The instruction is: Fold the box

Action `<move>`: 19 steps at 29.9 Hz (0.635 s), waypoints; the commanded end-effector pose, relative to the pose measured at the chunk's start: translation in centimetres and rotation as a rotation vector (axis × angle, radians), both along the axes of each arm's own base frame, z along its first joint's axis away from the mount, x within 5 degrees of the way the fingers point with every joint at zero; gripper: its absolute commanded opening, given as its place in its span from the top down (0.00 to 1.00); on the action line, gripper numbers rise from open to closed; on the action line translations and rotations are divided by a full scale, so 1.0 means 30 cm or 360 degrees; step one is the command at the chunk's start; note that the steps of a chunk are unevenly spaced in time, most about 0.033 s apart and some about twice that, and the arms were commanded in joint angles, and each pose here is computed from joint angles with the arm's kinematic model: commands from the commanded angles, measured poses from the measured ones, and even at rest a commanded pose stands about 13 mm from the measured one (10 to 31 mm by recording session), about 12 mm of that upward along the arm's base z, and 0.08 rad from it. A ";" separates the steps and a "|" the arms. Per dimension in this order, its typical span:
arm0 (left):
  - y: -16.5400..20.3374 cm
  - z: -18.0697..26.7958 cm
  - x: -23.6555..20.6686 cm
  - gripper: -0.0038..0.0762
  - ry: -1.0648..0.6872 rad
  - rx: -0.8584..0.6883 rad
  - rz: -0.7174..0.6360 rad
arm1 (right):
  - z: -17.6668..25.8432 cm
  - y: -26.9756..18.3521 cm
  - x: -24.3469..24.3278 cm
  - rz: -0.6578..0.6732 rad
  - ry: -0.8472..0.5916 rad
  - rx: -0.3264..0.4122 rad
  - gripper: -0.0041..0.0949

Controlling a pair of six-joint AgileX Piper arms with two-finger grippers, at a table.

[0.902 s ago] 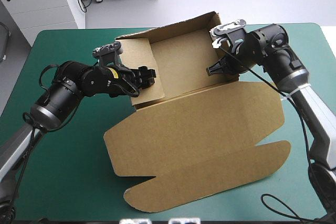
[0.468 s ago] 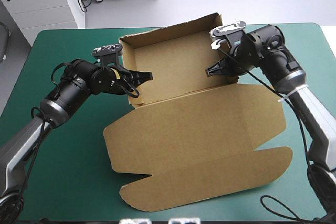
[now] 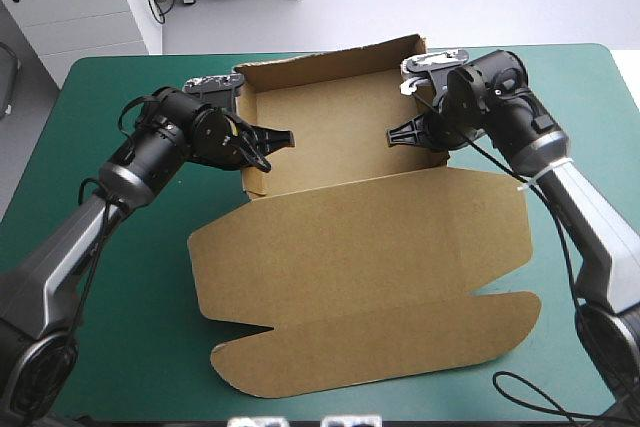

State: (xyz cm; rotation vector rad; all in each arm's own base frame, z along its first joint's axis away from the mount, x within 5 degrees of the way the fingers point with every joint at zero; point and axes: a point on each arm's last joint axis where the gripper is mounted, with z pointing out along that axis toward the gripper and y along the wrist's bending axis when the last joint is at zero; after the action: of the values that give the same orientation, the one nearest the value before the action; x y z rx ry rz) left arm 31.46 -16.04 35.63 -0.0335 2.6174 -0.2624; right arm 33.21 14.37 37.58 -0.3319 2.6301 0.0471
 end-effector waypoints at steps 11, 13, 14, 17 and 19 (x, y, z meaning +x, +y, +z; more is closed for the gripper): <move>-0.045 -0.120 0.087 0.96 0.0304 0.0266 -0.0064 | -0.192 0.059 0.116 0.0012 0.0269 0.0016 0.98; -0.051 -0.147 0.098 0.96 0.0337 0.0283 -0.0065 | -0.209 0.061 0.122 0.0012 0.0288 0.0007 0.98; -0.053 -0.154 0.102 0.96 0.0341 0.0285 -0.0065 | -0.215 0.062 0.125 0.0011 0.0293 0.0002 0.98; -0.056 -0.179 0.115 0.96 0.0357 0.0316 -0.0068 | -0.221 0.062 0.130 0.0010 0.0288 -0.0012 0.98; -0.064 -0.195 0.121 0.96 0.0366 0.0327 -0.0085 | -0.225 0.059 0.134 0.0007 0.0286 -0.0016 0.98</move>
State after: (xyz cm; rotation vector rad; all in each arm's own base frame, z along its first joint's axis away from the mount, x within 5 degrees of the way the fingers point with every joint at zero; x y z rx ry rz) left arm 35.72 -17.88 27.48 0.0382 2.9037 0.0170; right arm 37.72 16.58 27.87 -0.3513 2.8966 0.0459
